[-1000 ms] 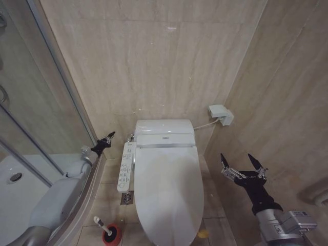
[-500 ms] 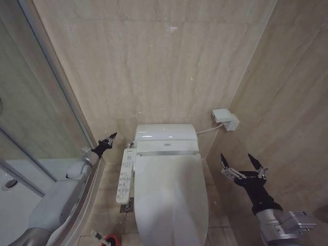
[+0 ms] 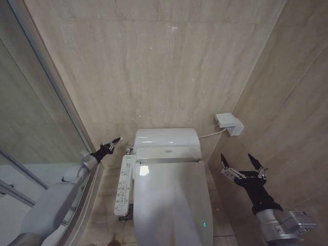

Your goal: Open the toilet lid, clean the toilet bowl with a toilet brush, close the toilet lid, and flush.

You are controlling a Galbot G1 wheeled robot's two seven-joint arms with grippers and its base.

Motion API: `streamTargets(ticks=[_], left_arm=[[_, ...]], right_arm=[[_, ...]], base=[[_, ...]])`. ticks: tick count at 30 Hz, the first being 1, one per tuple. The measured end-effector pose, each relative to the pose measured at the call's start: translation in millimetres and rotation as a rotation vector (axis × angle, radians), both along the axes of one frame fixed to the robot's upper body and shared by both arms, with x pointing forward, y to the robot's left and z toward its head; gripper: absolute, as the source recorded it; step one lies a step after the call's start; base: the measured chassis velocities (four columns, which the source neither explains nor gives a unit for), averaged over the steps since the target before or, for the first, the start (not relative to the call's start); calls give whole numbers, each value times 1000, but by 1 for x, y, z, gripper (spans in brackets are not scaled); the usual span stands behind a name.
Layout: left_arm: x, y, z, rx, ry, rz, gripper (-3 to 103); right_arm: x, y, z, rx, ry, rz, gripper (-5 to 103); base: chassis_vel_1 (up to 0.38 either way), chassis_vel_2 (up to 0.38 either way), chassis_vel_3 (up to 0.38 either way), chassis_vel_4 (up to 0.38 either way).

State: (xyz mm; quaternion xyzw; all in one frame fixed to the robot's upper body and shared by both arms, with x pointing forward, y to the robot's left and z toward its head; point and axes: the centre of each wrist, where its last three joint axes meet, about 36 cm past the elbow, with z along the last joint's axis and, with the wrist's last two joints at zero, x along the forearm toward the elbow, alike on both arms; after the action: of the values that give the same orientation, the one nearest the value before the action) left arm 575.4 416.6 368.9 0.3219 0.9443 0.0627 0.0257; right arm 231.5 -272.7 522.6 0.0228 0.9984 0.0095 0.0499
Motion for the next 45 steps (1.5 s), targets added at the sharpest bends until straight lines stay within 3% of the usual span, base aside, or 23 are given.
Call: streamTargets(ticks=[3, 12, 28, 45], left_arm=[[-8, 17, -2, 27, 16, -52, 0], [-13, 27, -21, 36, 62, -89, 0], [29, -25, -50, 37, 82, -147, 0], [28, -25, -70, 11, 124, -142, 0]], right_arm=[[0, 0, 0, 0, 0, 0, 100], [0, 0, 0, 0, 0, 0, 100], [0, 0, 0, 0, 0, 0, 100], [0, 0, 0, 0, 0, 0, 100]], base=[[0, 0, 0, 0], [0, 0, 0, 0], [0, 0, 0, 0], [0, 0, 0, 0]])
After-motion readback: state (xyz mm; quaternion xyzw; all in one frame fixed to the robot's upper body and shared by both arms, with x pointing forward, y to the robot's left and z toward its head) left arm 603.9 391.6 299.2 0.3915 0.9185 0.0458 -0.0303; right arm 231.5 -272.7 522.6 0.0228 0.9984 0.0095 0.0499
